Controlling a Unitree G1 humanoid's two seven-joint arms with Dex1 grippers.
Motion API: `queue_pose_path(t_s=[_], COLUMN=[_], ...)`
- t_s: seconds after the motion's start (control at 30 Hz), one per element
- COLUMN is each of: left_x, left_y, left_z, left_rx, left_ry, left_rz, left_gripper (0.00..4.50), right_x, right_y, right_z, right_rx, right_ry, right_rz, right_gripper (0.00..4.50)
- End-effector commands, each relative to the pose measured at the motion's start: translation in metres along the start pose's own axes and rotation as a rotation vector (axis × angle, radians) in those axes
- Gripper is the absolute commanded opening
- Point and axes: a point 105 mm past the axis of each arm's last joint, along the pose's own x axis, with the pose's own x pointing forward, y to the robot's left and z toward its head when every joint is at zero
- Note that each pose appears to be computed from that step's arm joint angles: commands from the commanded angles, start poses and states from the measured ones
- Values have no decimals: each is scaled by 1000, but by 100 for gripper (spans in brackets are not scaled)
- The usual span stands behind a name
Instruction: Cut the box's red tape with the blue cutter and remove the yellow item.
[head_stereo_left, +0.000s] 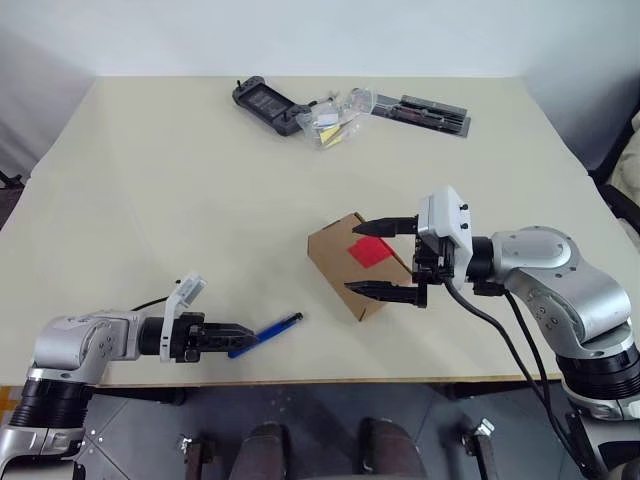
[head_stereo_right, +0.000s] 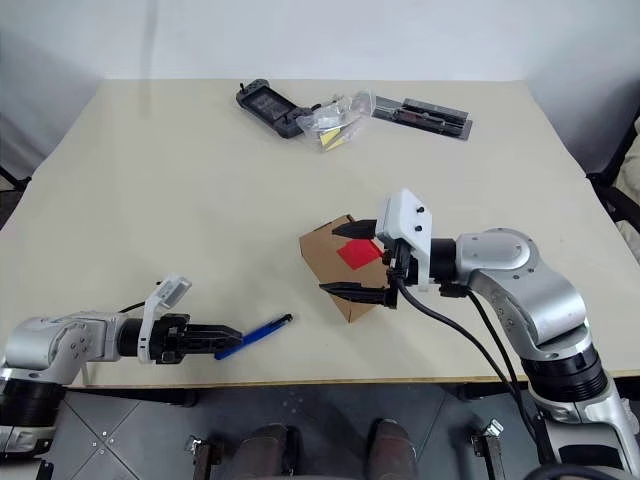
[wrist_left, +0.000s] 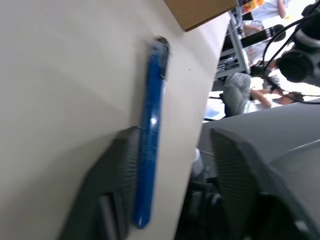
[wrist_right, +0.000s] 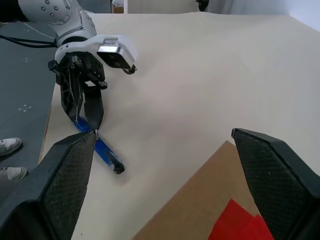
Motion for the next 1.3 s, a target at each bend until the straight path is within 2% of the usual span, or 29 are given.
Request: queue_pose_path(t_s=[0.03,0.13,0.17,0.33,0.5,0.53,0.6,0.7,0.8,0.93,1.1,1.23,1.3], left_x=[-10,-13,-13,-5,2,4,8,8,10,16,19,22,22], left_y=[30,37,36,37,40,43,51,66,70,63,59,50,48], left_z=[-12,-4,-4,-8,-14,-14,-16,-19,-20,-25,-36,-29,-27], left_rx=[-166,-100,-57,340,603,699,812,892,988,1047,892,760,708], left_ry=[21,16,33,177,272,297,312,335,327,311,289,185,169], left_rz=[169,222,225,281,310,334,384,447,456,403,328,283,269], left_gripper=[361,442,446,446,446,446,446,446,387,281,154,44,33], right_x=[-1,-2,-2,-2,-3,-3,-3,-4,-4,-4,-5,-6,-6], right_y=[3,2,2,2,2,2,2,1,1,-1,-2,-2,-2], right_z=[11,10,10,10,10,10,10,10,11,11,11,11,11], right_rx=[-36,-36,-35,-34,-36,-35,-35,-36,-37,-42,-42,-42,-43], right_ry=[-28,-26,-25,-23,-22,-22,-21,-18,-17,-13,-11,-8,-8], right_rz=[6,4,4,2,-3,-5,-9,-10,-12,-11,-9,-9,-9], right_gripper=[450,450,450,450,450,450,450,450,450,450,450,450,450])
